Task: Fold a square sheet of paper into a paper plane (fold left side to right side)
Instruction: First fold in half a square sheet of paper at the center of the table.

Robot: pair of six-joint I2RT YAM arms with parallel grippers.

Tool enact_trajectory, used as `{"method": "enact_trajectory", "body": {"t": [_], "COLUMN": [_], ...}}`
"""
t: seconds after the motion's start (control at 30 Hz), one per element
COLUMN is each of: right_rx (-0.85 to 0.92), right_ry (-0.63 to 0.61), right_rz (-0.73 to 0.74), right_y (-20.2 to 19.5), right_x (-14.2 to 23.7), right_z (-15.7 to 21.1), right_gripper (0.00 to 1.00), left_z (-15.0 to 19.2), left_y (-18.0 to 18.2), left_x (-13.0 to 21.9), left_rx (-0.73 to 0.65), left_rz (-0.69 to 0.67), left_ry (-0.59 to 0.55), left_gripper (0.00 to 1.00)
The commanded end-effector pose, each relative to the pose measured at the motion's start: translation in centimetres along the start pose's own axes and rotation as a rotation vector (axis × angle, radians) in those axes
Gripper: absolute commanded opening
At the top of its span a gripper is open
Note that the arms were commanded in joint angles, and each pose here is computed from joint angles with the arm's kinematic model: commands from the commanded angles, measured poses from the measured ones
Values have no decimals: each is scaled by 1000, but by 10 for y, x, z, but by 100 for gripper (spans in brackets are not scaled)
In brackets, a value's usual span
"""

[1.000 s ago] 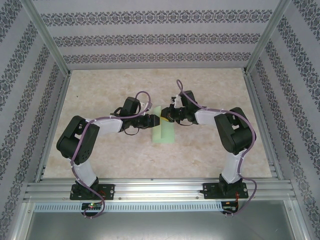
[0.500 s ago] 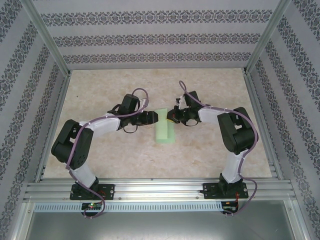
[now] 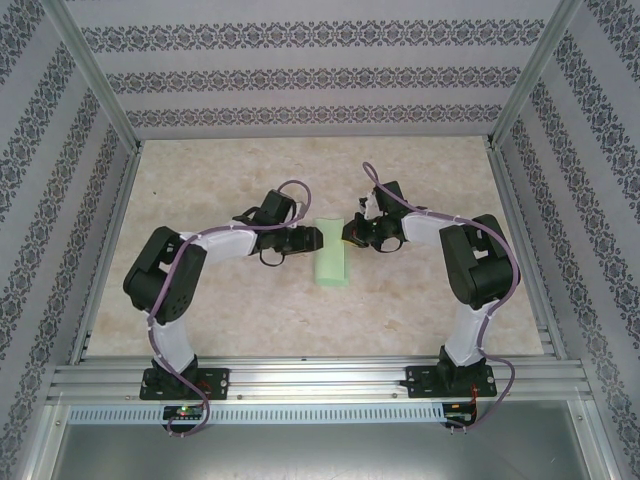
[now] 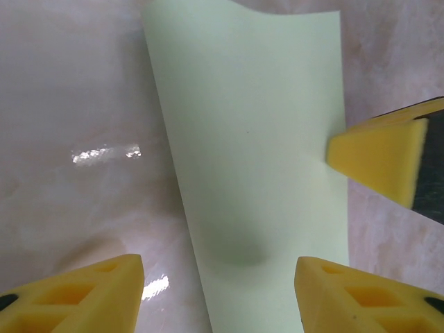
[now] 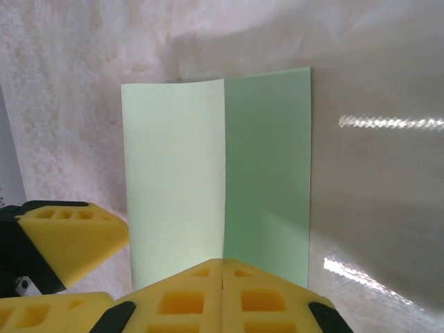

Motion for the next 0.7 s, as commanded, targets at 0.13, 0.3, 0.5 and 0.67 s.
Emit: {"method": "enact_trajectory", "body": {"t": [0.13, 0.3, 0.5, 0.67], "right_rx": [38, 53, 75, 67], "right_ry": [-22, -29, -45, -51], "right_rz": [23, 54, 146, 166], "right_y": [0, 0, -3, -9], "right_x": [0, 5, 25, 33], "right_z": [-11, -13, -10, -4], "right_gripper": [11, 24, 36, 37], "left_z": [1, 3, 5, 5], "left_y": [-6, -6, -5, -7], "left_x": [-13, -20, -25, -29], "left_rx": [16, 11, 6, 5], "left_rz": [-58, -96, -150, -153], "left_ry": [26, 46, 51, 56], "left_gripper": [56, 54, 53, 53]}}
Point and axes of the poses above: each hand's point on the last joint's axis, 136 mm out from that joint toward the fingers, its own x axis back along the fingers, its own y axis along the line the jaws close on, z = x × y, the point moved 10 cm from there along x, back along the fingers, and after that the axes turned 9 degrees about x, right-handed, at the moved point
